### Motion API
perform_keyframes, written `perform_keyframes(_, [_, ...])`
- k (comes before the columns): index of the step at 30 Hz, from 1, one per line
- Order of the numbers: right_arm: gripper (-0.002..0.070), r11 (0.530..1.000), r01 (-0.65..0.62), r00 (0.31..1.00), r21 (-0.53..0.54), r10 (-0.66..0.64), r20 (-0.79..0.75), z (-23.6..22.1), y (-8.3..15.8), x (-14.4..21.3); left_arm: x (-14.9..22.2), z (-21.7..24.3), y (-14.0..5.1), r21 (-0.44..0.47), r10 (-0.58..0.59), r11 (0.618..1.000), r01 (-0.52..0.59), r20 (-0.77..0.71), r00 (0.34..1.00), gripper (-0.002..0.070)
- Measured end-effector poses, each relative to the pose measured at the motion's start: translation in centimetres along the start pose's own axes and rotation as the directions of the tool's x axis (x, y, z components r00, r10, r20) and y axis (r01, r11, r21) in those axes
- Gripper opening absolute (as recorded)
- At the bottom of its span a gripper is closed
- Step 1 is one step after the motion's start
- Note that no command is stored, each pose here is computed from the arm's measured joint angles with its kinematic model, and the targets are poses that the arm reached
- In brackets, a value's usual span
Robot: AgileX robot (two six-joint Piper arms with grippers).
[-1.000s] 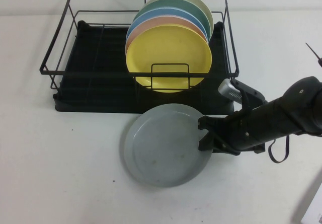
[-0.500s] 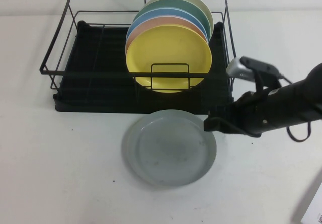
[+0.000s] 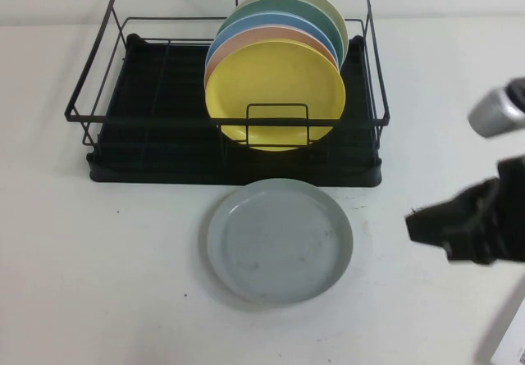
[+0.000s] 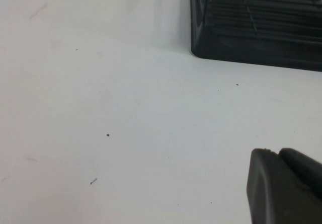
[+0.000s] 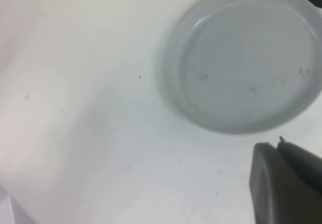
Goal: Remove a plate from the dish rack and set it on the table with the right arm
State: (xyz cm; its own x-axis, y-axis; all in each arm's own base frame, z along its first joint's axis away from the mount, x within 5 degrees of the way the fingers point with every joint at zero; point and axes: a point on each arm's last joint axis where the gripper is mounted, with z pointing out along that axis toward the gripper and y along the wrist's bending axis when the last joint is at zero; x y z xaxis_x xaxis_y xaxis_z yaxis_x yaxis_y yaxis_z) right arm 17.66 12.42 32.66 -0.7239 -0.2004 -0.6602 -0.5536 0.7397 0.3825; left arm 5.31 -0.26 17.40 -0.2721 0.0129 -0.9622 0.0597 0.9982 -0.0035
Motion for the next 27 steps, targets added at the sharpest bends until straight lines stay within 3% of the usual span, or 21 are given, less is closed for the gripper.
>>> perform_keyframes(7, [-0.0017,0.989,0.143,0.986,0.028,-0.140,-0.091,-2.3,0.3,3.3,0.0,0.0,0.0,0.000,0.000,1.000,0.000,0.000,1.000,-0.0004])
perform_keyframes(14, [-0.0017,0.968,0.237,0.967,0.080,-0.227,-0.118,-1.3,-1.0,5.1,0.0,0.0,0.0,0.000,0.000,1.000,0.000,0.000,1.000,-0.0004])
perform_keyframes(19, [-0.0018,0.947,0.232,0.970,0.223,-0.242,0.021,-0.4,-3.3,8.5,0.0,0.0,0.0,0.000,0.000,1.000,0.000,0.000,1.000,-0.0004])
perform_keyframes(27, [-0.0018,0.857,0.041,0.900,0.514,-0.256,0.354,-1.4,-7.5,16.7,0.0,0.0,0.0,0.000,0.000,1.000,0.000,0.000,1.000,-0.0004])
